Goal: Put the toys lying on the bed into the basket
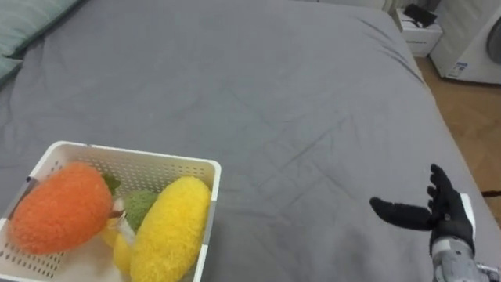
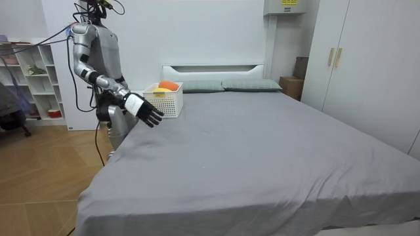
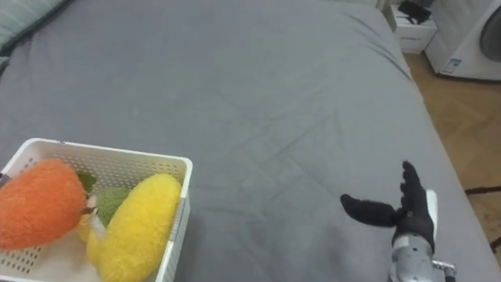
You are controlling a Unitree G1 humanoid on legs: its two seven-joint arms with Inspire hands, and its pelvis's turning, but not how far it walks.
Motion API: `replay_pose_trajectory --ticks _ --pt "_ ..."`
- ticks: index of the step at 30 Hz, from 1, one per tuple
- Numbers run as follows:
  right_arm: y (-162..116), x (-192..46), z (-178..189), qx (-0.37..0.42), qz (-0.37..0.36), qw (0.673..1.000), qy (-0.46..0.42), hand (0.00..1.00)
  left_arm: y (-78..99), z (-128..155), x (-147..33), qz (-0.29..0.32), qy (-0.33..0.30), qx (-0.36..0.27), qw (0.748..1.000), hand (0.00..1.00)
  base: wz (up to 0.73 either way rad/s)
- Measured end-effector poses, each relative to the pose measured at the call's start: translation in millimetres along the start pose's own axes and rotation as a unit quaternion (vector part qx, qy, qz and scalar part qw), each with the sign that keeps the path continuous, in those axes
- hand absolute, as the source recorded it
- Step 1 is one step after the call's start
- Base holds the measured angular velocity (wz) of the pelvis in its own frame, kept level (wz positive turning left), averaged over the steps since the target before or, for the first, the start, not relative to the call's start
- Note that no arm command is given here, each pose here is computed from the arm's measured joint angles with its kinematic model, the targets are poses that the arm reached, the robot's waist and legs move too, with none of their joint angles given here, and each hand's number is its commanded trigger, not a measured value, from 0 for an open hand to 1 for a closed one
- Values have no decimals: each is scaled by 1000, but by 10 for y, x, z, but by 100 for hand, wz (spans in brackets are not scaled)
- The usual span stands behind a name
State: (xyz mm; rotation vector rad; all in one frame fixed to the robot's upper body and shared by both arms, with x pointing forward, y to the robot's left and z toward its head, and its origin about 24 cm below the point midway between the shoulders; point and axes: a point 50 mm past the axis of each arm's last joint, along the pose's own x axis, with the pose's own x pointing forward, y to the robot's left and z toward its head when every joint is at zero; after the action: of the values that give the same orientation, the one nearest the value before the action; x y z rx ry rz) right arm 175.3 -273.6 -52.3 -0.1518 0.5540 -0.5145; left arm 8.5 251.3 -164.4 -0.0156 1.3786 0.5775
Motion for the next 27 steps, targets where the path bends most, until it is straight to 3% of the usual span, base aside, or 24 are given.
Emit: replay_pose_trajectory --ticks 6,10,20,25,27 --pt "-115 -60 -540 14 -31 993 110 0 30 -57 -3 3 8 -10 1000 0 -9" --pt "-251 -184 -931 66 -67 977 191 0 53 -56 -2 7 7 -16 1000 0 -8" --pt "-570 -891 -1887 91 -155 896 407 0 76 -104 -4 8 18 -23 1000 0 -4" --pt "-627 -1268 -2167 43 -116 857 501 0 96 -120 -1 4 34 -30 999 0 -2" --pt "-590 -1386 -2238 6 -68 840 538 0 67 -123 -2 1 42 -29 999 0 -4"
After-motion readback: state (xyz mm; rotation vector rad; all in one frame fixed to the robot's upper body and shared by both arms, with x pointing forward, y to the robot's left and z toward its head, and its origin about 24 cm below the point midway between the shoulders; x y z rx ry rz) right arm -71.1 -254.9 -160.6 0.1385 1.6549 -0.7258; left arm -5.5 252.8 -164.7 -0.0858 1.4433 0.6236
